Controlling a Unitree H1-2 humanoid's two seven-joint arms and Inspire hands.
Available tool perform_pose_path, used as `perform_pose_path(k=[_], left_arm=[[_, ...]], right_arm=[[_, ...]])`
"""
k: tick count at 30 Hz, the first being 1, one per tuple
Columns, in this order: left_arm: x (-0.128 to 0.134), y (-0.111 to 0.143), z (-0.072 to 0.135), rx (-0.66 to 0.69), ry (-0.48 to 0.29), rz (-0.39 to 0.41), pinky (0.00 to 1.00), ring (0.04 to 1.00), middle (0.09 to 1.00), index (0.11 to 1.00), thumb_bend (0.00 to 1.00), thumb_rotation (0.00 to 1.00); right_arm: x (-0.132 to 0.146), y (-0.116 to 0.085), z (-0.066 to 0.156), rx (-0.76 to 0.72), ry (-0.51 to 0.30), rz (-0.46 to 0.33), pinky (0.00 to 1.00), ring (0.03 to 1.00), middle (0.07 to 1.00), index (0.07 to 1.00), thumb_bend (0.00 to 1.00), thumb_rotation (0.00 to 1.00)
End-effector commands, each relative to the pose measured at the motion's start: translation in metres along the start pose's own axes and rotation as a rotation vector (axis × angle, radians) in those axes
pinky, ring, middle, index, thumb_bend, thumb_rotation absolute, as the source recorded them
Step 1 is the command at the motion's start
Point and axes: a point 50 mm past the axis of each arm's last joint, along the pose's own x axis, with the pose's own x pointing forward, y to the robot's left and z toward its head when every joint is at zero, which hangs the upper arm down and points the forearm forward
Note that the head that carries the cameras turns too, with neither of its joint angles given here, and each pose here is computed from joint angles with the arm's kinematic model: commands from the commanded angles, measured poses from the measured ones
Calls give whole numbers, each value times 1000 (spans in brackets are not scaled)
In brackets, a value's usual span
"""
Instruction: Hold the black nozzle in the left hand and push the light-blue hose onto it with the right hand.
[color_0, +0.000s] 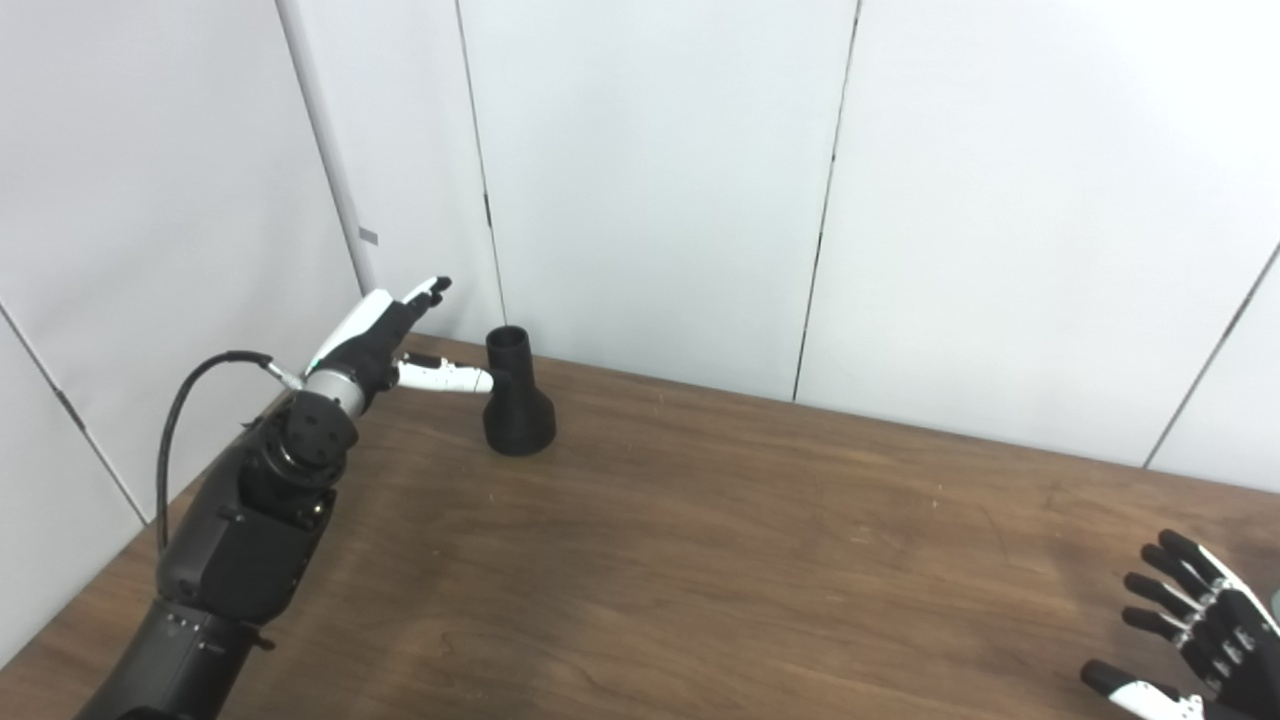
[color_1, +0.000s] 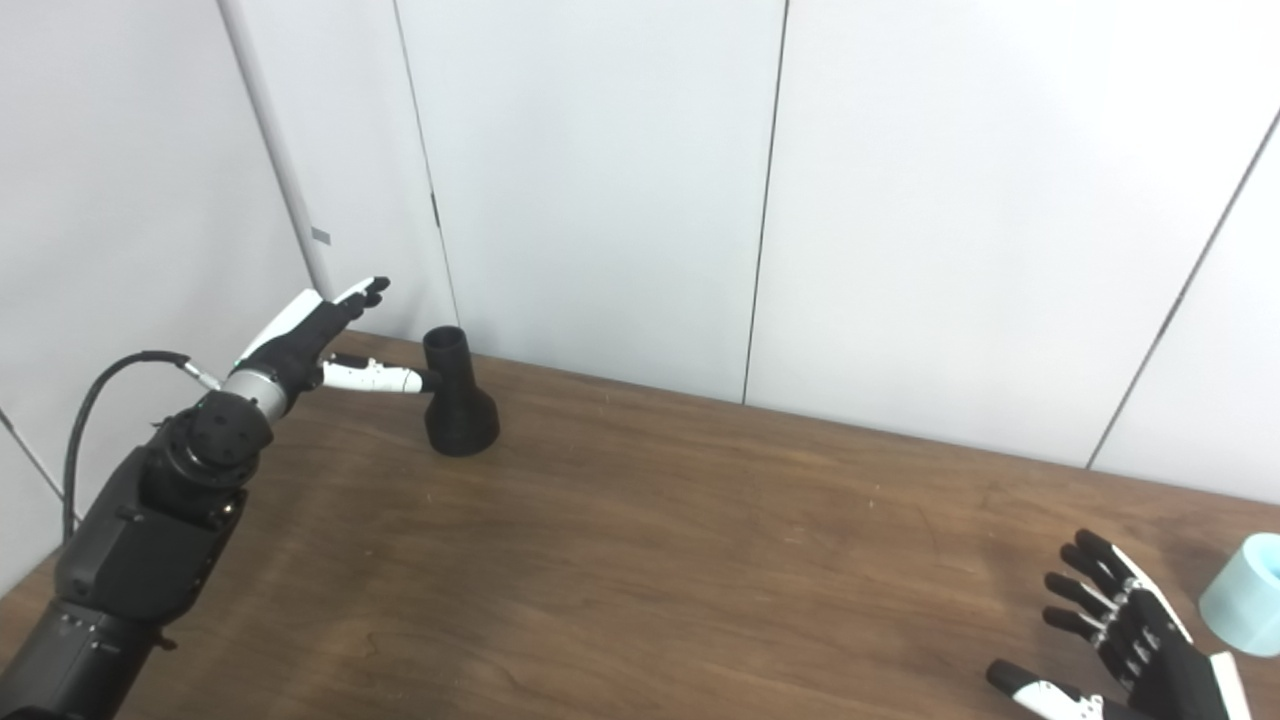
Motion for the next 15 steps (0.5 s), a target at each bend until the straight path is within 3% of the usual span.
perform_pose_path(k=[1,7,15], left_arm=[[8,24,16,31,-31,83,1000,1000,960,997,1000,376],[12,15,12,26,-4,76,1000,1000,952,997,1000,355],[18,-24,5,10,34,31,1000,972,878,981,1000,335]], right_arm=[[9,-3,16,-11,-92,-8,689,783,845,852,718,50],[8,-3,17,-7,-94,-7,683,780,844,851,723,61],[7,-3,14,-5,-89,-3,705,792,852,857,714,60]])
